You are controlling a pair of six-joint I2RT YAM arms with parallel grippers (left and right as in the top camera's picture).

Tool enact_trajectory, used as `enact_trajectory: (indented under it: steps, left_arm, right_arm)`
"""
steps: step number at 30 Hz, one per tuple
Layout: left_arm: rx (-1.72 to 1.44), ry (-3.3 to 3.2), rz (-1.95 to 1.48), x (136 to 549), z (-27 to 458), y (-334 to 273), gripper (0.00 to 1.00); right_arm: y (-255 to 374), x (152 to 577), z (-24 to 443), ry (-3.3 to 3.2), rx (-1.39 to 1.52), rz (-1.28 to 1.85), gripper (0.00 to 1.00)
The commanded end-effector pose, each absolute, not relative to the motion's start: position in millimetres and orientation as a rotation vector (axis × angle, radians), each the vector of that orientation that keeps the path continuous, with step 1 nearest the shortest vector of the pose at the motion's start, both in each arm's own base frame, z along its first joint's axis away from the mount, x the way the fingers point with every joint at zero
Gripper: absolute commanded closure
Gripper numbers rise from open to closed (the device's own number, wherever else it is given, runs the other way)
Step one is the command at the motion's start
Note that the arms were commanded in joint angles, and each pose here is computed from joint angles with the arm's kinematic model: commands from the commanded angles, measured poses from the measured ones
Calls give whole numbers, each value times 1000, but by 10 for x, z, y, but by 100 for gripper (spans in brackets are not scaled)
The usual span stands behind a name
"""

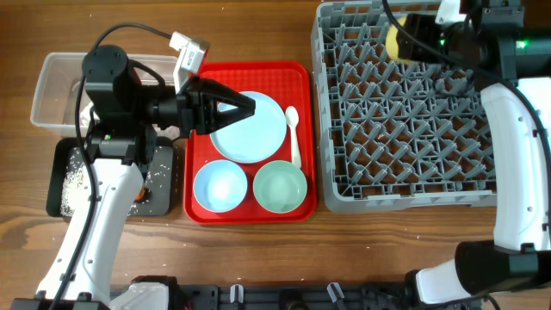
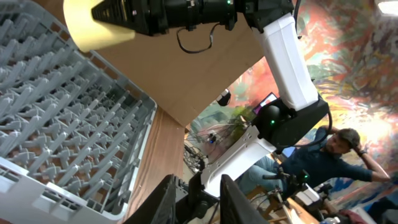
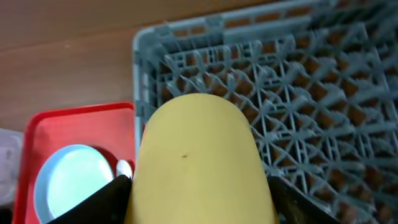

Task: Sort waste into correct bins and load items into the dishwasher rack
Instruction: 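Open the left gripper and carry the cup with the right gripper to the rack, then lower the yellow cup upright into the rack and open the right gripper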

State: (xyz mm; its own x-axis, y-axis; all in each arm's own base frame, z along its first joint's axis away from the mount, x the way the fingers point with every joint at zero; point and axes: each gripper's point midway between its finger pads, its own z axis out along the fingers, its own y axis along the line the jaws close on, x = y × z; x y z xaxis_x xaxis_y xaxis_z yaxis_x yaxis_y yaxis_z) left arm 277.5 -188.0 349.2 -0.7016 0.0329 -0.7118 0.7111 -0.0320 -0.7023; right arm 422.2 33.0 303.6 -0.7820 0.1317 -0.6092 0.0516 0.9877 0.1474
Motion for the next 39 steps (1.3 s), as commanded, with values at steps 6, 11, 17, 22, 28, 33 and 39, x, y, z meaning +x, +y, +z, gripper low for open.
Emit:
enact_trajectory:
  steps: [6, 11, 17, 22, 28, 33, 39]
  left_arm:
    - [713, 1807, -1823, 2918, 3325, -1879, 76]
    - [702, 1817, -1834, 2929, 3301, -1879, 76]
    - [701, 1818, -1834, 2928, 3301, -1879, 76]
    - [701, 1819, -1837, 2925, 3295, -1879, 76]
    - [673, 1845, -1863, 2912, 3261, -1879, 76]
    - [675, 1847, -1866, 2884, 3188, -1877, 76]
    - [670, 1850, -1864, 2876, 3147, -1877, 76]
  right_arm:
    - [244, 4400, 2585, 2578, 163, 27, 94]
    - [435, 4543, 2355, 2604, 80, -47, 95]
    - [555, 4793, 2333, 2532, 14, -88, 96]
    - [582, 4941, 2070, 2559, -25, -105, 96]
    - [596, 5031, 1608, 2645, -39, -126, 96]
    - [588, 5096, 1413, 2668, -36, -133, 96]
    - [602, 5092, 1368, 2674, -39, -124, 96]
